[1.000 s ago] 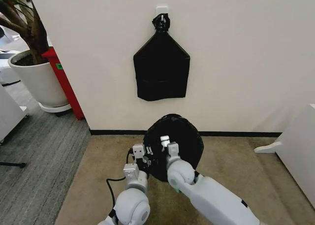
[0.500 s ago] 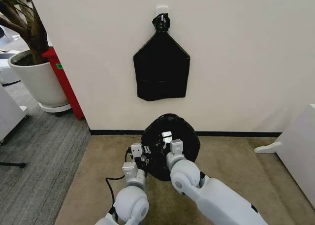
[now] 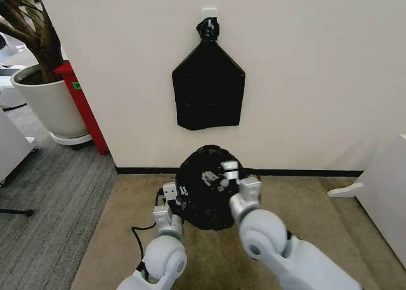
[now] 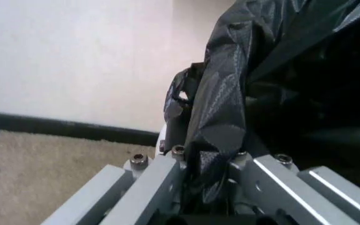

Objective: Place the garbage bag over the trash bin.

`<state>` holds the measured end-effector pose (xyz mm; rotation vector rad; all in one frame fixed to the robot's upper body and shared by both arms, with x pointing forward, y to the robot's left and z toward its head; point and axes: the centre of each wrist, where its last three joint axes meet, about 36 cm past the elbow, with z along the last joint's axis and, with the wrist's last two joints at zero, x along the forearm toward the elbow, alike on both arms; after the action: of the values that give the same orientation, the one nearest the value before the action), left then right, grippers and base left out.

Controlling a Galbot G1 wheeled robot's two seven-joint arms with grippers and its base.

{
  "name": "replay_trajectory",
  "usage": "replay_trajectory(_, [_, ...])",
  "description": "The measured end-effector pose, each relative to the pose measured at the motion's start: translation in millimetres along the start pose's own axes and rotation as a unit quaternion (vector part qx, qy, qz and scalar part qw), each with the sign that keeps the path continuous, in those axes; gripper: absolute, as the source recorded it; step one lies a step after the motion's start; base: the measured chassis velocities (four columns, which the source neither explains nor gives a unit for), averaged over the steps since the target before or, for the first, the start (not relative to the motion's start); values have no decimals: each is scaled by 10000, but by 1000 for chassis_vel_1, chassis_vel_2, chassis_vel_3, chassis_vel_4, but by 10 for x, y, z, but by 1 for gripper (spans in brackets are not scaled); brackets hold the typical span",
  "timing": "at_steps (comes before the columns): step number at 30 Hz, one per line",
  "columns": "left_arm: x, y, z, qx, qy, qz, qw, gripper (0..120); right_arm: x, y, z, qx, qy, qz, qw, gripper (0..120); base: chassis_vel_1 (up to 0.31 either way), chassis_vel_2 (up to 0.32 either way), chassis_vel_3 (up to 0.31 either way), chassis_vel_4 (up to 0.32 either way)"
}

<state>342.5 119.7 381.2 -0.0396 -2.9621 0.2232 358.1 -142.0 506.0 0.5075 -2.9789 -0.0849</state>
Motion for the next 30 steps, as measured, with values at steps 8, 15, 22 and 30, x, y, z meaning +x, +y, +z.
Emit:
replay_trajectory(8, [-43, 99, 126, -668, -281, 357, 9967, 1, -281, -656, -416, 1353, -748, -502, 9867, 100, 0, 0, 0, 0])
replay_trajectory(15, [-169, 211, 210, -1145, -547, 503, 9906, 1, -720, -1377, -826, 3028, -209, -2007, 9314, 100, 0, 0, 0, 0])
replay_trajectory(22, [-195, 194, 268, -1278, -597, 554, 9885, 1, -996, -1739, -1081, 4135, 595, -2622, 8699, 100, 0, 0, 0, 0])
replay_trajectory(30, [-196, 142, 379, -1489, -709, 687, 9839, 1, -1148, -1829, -991, 4346, 848, -2710, 8547, 100, 0, 0, 0, 0])
